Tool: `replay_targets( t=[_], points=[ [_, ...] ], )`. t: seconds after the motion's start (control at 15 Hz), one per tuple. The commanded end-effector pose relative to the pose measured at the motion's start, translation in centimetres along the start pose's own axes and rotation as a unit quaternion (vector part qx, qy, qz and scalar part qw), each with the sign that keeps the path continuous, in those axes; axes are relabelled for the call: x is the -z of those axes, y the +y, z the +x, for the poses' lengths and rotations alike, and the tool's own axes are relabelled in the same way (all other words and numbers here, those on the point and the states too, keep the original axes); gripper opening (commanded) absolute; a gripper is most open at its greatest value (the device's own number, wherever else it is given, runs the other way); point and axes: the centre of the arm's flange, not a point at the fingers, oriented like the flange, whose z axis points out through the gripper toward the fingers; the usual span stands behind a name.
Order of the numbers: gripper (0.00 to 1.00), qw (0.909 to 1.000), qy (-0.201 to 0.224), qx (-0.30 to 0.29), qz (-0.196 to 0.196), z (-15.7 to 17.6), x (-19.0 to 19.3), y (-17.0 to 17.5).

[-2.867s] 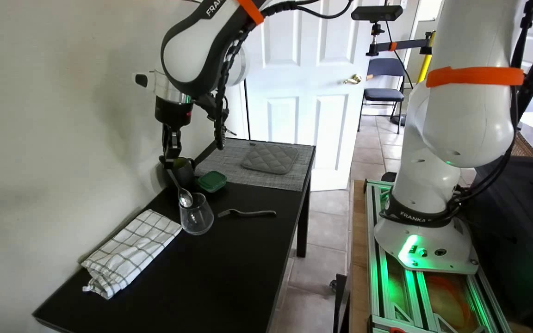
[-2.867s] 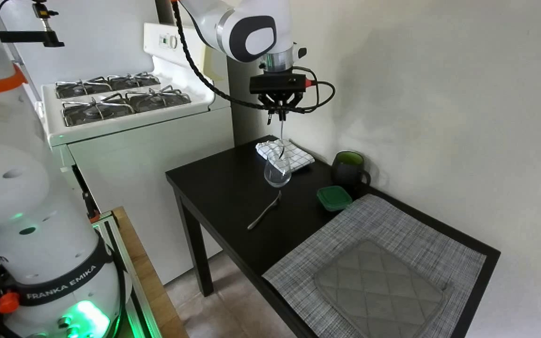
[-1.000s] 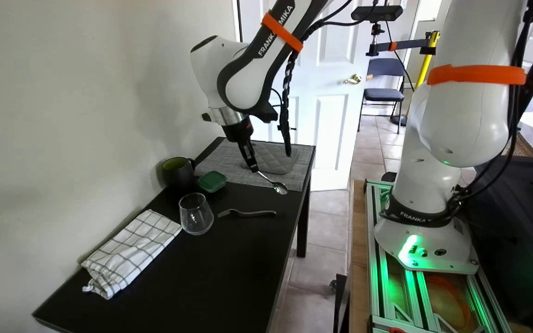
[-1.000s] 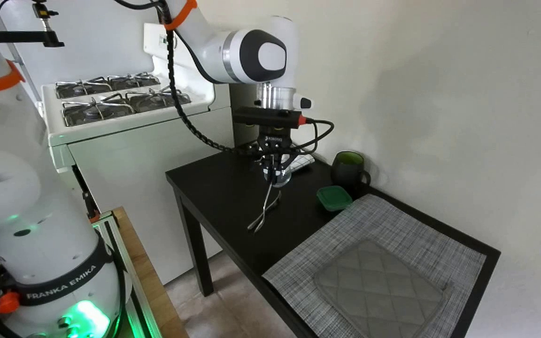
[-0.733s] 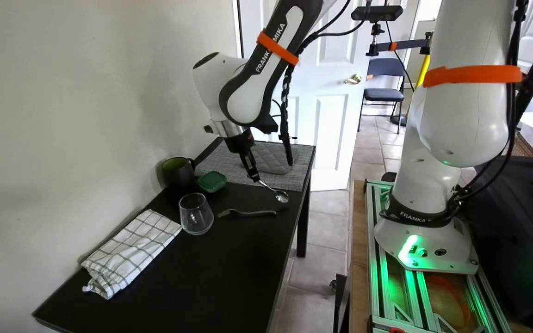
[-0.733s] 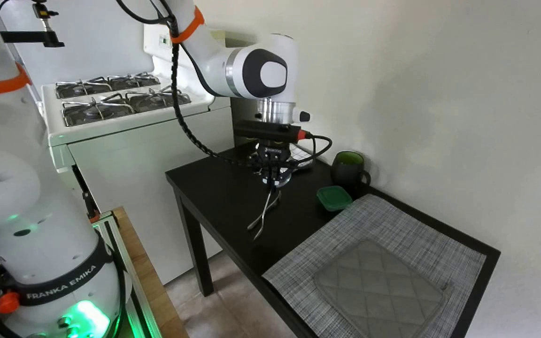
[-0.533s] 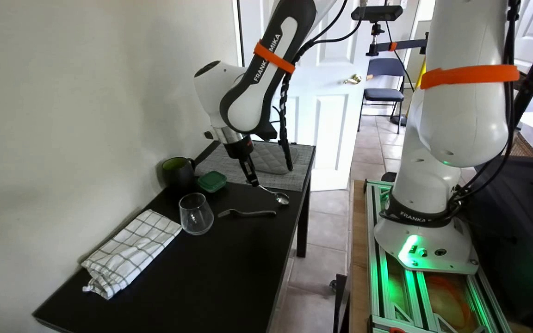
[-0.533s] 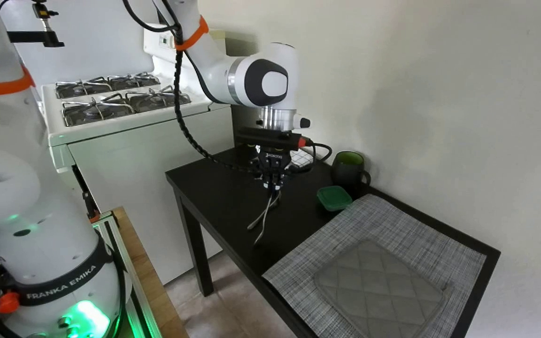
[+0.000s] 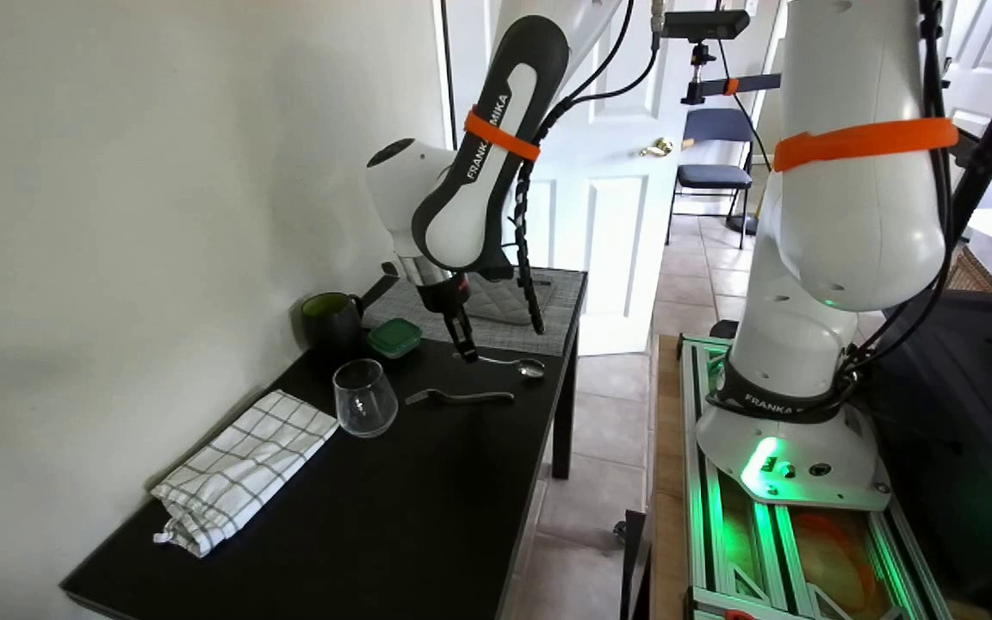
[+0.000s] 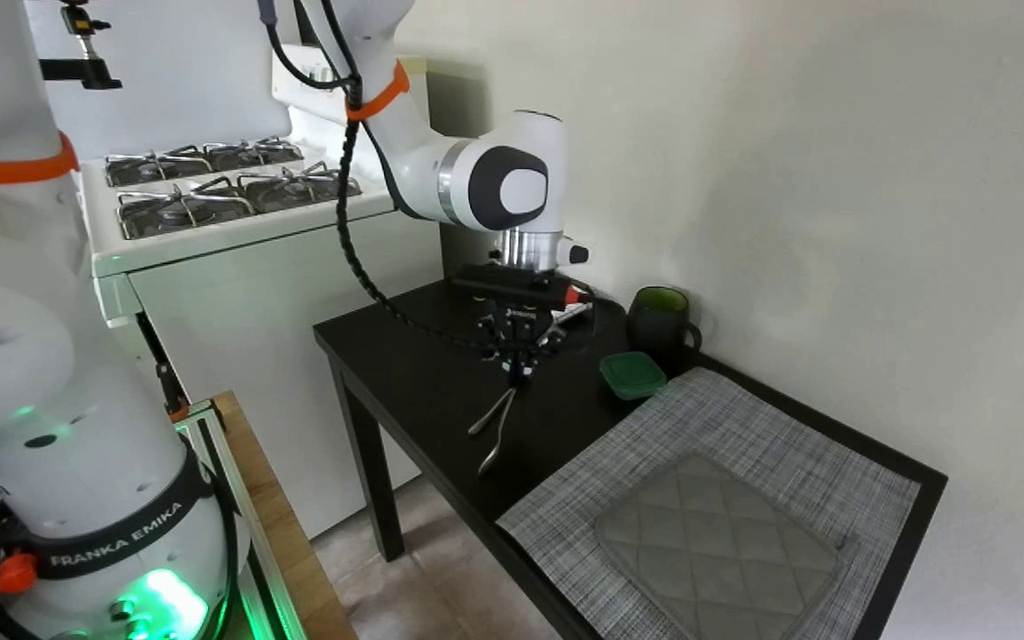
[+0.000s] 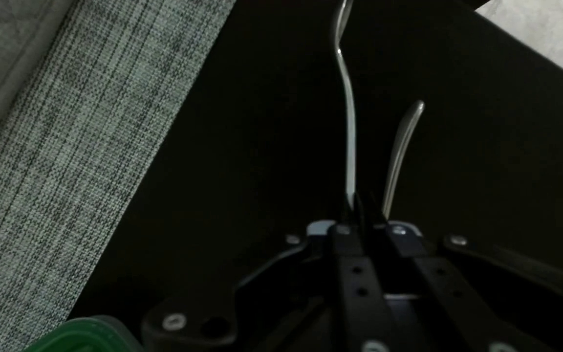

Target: Remove the folk and then the spoon from the glass cup and put them on the table

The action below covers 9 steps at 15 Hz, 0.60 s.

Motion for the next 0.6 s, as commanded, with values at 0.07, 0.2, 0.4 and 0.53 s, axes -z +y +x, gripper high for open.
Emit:
replay_targets(
  t=[0.07,0.2,0.4,0.53],
  points=[
    [0.02,0.9998,0.006,-0.018,0.012,0.7,-2.6,0.6],
    [0.02,0.9996,0.005,-0.022,0.016,0.8,-3.2,0.7],
    [0.02,0.9994,0.007,-0.027,0.02,0.8,-3.9,1.0],
    [0.02,0.9992,0.008,-0.031,0.024,0.8,-4.2,1.1]
  ],
)
